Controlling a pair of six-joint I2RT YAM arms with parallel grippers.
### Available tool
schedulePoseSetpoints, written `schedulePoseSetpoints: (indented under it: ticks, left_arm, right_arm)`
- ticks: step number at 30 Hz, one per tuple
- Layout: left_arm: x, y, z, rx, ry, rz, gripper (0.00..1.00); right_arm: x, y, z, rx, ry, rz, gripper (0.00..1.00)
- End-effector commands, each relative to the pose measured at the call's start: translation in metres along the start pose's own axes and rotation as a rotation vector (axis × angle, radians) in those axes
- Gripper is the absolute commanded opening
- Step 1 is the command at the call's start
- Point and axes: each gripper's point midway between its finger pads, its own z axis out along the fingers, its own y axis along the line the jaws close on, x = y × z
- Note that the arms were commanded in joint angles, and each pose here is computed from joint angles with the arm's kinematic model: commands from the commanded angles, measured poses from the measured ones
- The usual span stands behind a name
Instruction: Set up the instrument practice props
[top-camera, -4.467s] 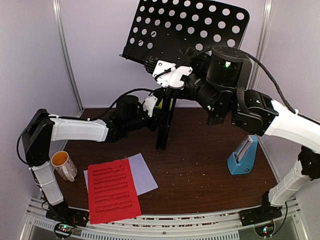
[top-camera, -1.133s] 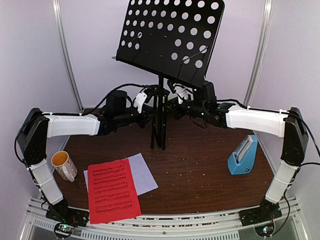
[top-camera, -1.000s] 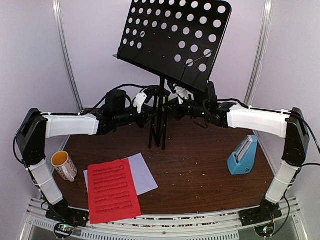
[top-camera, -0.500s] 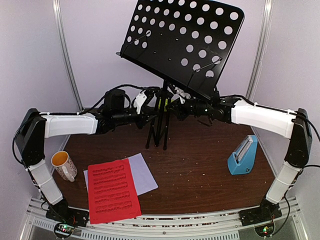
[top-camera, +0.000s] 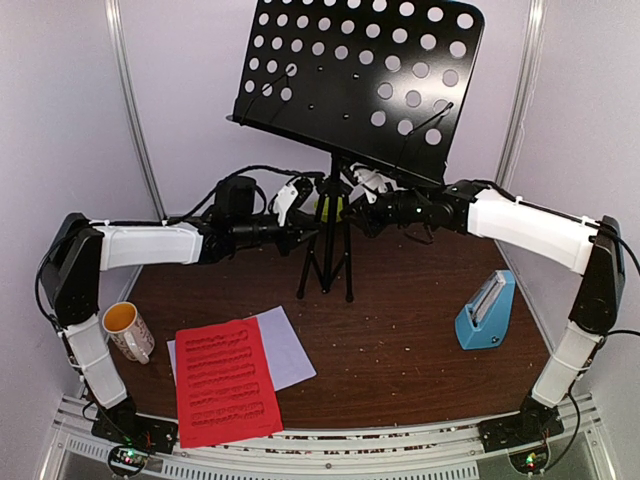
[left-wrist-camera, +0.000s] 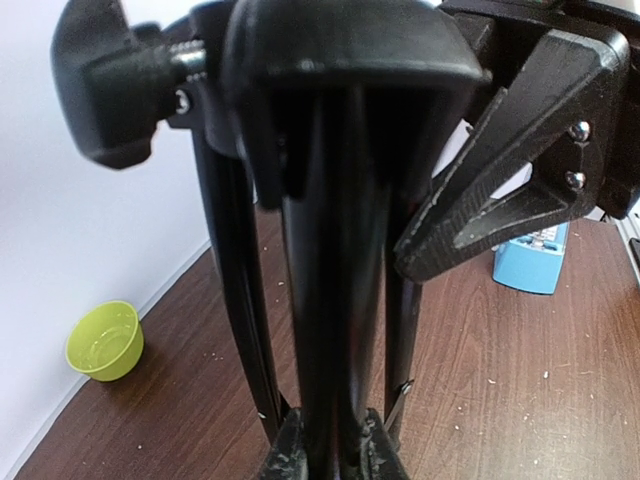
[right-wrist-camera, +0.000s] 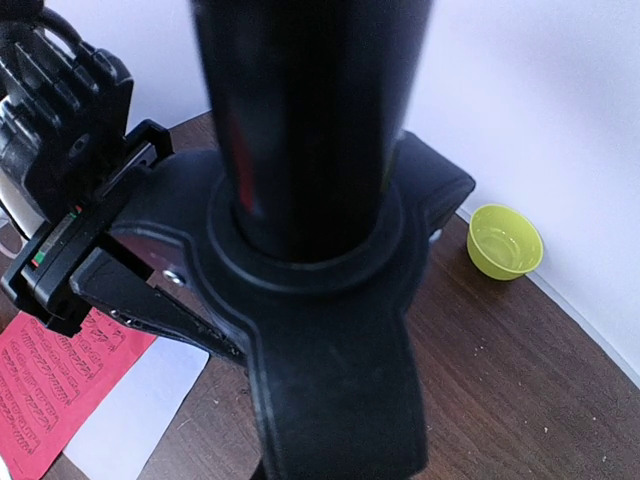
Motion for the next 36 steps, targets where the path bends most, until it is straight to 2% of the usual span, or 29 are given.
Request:
schedulePoseSetpoints:
  ticks: [1, 2, 5, 12, 14, 17, 21, 36]
  left_arm:
    - [0.067, 0.083, -0.027, -0.239, 0.199, -0.114, 0.0]
    - [0.067, 0.082, -0.026, -0.233, 0.196, -0.119, 0.0]
    - [0.065, 0.081, -0.024, -0.227, 0.178, -0.142, 0.08]
    - [0.062, 0.074, -0.025, -0.2, 0.158, -0.167, 0.37]
    - [0.07, 0.07, -0.03, -0.206, 0.17, -0.173, 0.48]
    - [0.077, 0.063, -0.04, -0.219, 0.151, -0.159, 0.58]
    - [0.096, 0.052, -0.033, -0.162, 0.189, -0.157, 0.58]
    - [0.093, 0.004, 0.036, 0.015, 0.174, -0.093, 0.58]
  right_arm:
    - [-0.034, -0.067, -0.049, 0.231, -0.058, 0.028, 0.0]
    - [-0.035, -0.064, -0.047, 0.219, -0.062, 0.034, 0.0]
    - [-0.039, -0.05, -0.039, 0.178, -0.065, 0.038, 0.0]
    - [-0.045, -0.018, -0.023, 0.108, -0.072, 0.052, 0.0]
    - [-0.043, -0.014, -0.021, 0.102, -0.064, 0.053, 0.0]
    - [-0.041, -0.009, -0.02, 0.094, -0.063, 0.053, 0.0]
    - [-0.039, -0.007, -0.018, 0.09, -0.059, 0.056, 0.0]
    - [-0.04, -0.001, -0.016, 0.065, -0.058, 0.052, 0.0]
